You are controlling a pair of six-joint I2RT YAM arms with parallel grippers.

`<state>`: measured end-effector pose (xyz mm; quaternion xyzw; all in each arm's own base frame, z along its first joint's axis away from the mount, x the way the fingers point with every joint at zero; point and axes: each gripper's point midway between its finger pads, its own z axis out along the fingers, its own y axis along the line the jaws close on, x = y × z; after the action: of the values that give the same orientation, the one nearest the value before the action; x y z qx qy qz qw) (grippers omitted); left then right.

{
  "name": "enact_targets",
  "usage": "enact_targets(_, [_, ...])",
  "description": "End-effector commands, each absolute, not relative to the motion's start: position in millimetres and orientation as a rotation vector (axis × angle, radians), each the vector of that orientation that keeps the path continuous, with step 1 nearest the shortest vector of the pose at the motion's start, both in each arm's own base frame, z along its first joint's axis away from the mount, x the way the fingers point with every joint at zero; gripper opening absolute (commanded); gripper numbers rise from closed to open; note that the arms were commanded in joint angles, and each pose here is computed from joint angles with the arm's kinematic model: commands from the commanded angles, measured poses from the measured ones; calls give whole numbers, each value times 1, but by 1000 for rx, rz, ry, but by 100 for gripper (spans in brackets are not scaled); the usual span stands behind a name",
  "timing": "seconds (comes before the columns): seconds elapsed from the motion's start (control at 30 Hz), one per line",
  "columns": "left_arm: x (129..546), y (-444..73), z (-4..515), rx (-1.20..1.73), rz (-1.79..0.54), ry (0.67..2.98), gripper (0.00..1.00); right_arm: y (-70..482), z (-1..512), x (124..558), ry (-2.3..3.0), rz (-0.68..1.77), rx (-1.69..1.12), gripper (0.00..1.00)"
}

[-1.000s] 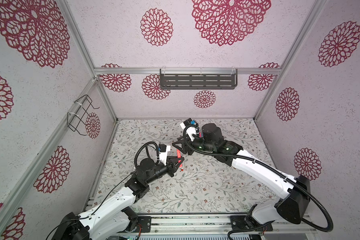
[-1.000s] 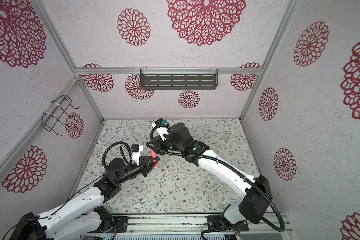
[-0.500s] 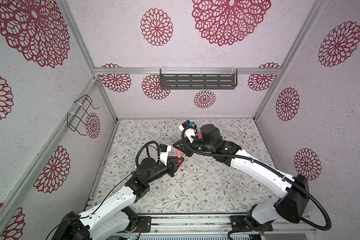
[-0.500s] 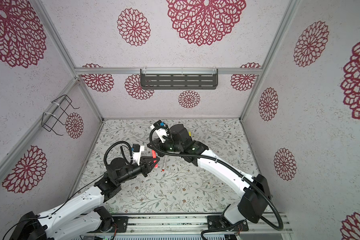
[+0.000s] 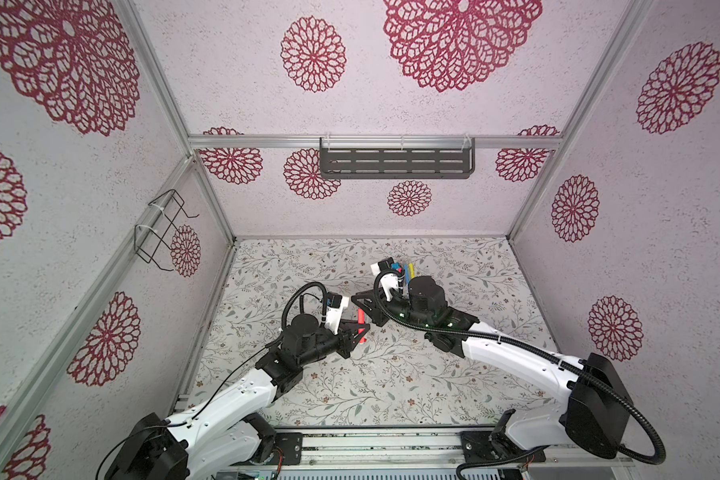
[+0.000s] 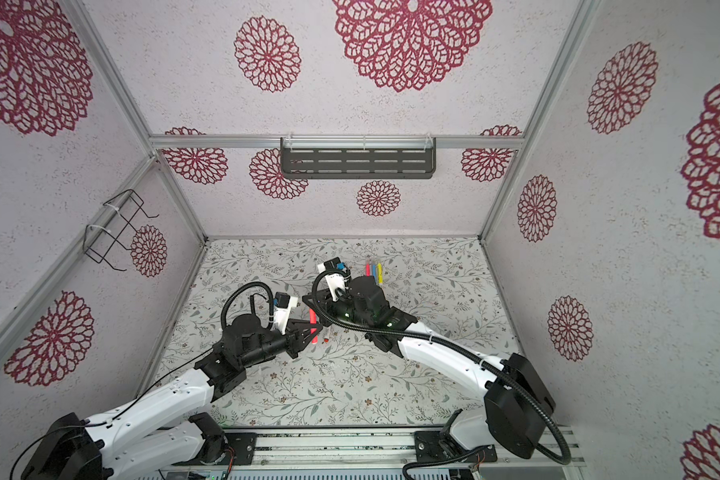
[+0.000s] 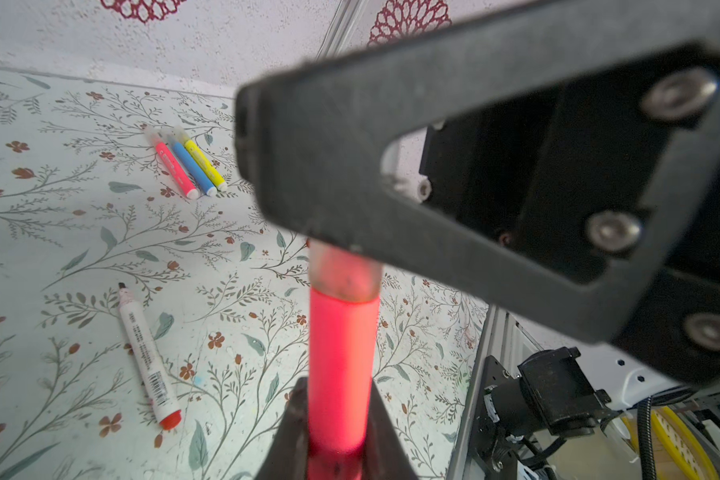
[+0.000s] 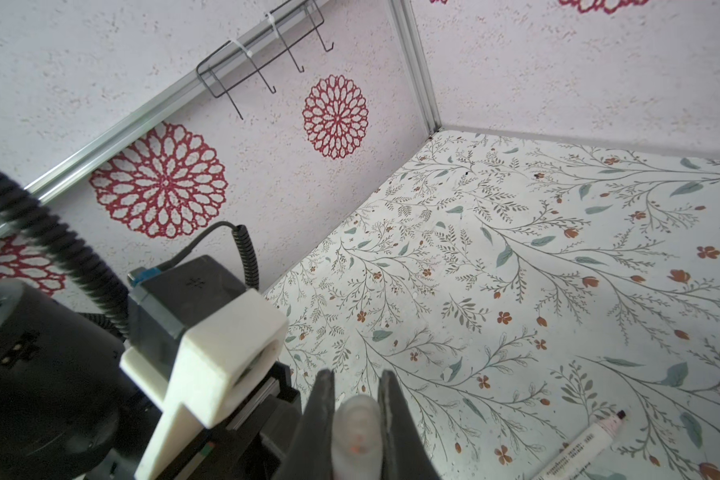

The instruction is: Insert the pens into the pen caps

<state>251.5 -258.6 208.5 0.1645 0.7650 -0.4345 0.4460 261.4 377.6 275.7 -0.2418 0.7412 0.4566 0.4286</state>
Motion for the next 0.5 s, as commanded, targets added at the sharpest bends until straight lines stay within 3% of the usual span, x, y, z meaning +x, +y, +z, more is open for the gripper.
enact_targets(0.0, [274, -237, 345, 288, -1139, 1418, 0, 374, 162, 193, 2240, 1139, -781, 0])
enact_targets(0.2, [282, -219, 354, 254, -1132, 1383, 0, 357, 106, 158, 2377, 1178, -714, 0])
enact_targets(0.3, [288, -214, 351, 232, -1109, 1392, 0, 341, 73, 153, 2516, 1025, -576, 0])
enact_targets(0.47, [295, -215, 344, 223, -1092, 1413, 0, 336, 72, 149, 2538, 992, -471, 0])
